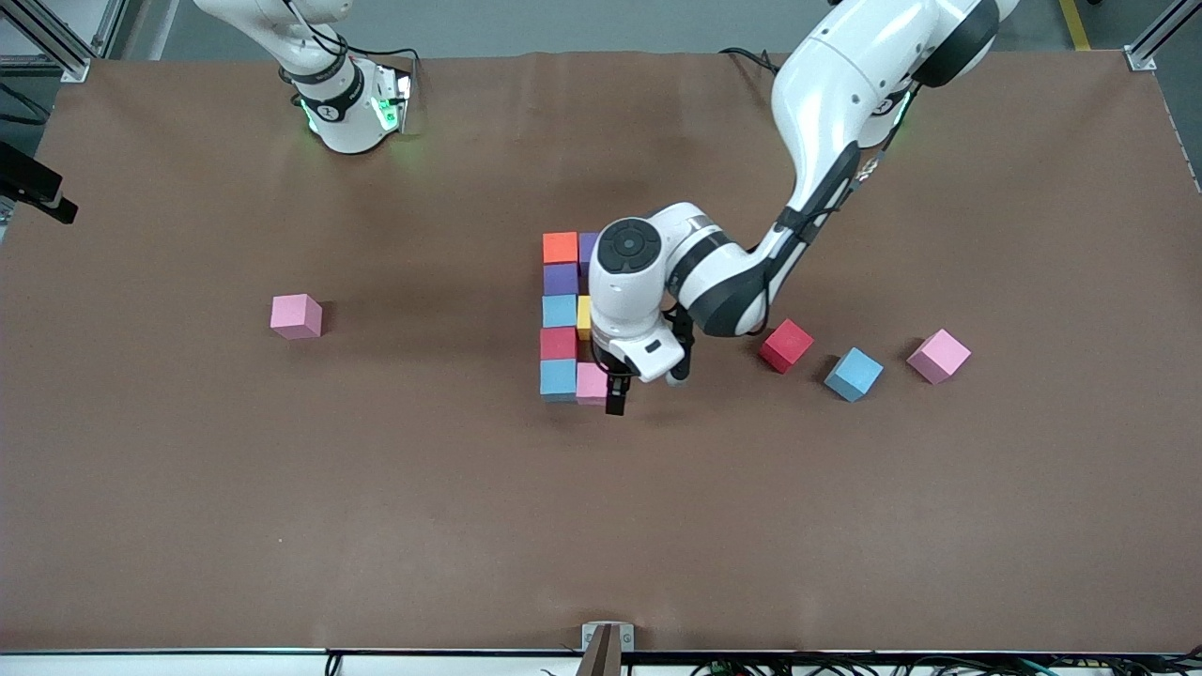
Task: Arrange 11 blocks into digit 3
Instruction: 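Open the left gripper and lift away from the pink cube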
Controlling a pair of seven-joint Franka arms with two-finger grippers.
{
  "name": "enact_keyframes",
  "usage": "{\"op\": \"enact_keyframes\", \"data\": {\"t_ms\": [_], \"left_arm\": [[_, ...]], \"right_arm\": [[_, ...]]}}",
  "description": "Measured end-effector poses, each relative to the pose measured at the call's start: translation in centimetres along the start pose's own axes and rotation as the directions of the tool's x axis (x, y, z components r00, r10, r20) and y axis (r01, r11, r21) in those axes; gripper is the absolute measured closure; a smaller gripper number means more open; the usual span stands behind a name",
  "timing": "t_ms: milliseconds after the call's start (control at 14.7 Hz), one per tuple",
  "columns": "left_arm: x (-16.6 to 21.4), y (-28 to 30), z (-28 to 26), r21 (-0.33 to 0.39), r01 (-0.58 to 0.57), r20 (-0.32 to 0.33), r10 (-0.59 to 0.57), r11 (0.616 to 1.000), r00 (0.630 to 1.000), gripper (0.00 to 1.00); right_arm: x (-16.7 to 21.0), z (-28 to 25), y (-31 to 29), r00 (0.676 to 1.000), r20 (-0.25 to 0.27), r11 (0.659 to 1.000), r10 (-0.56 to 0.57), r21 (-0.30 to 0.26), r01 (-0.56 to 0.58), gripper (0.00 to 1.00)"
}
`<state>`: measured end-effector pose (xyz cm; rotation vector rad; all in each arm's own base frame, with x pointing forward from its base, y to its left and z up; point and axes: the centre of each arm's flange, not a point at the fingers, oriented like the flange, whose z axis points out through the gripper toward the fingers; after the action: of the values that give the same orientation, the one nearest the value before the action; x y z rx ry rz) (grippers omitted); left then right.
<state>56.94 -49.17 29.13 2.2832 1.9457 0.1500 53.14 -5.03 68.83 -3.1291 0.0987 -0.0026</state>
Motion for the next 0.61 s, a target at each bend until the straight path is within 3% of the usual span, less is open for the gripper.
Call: {"op": "enact_keyframes", "data": {"t_ms": [407,611], "left_arm": [[7.8,-1.8,-2.3,0.074,-0.157,-0.027,0.160,0.985,0.987,0.04],[12.5,-3.6,-3.2,0.121,-0.267,-0.039,0.273,0.956,0.961,0.04]], "right_arm": [[0.0,0.0,0.0,1.000,0.000,1.000,0.000,0.000,0.000,0.00],[0.0,0.0,0.0,1.000,0.000,1.000,0.000,0.000,0.000,0.00]]}}
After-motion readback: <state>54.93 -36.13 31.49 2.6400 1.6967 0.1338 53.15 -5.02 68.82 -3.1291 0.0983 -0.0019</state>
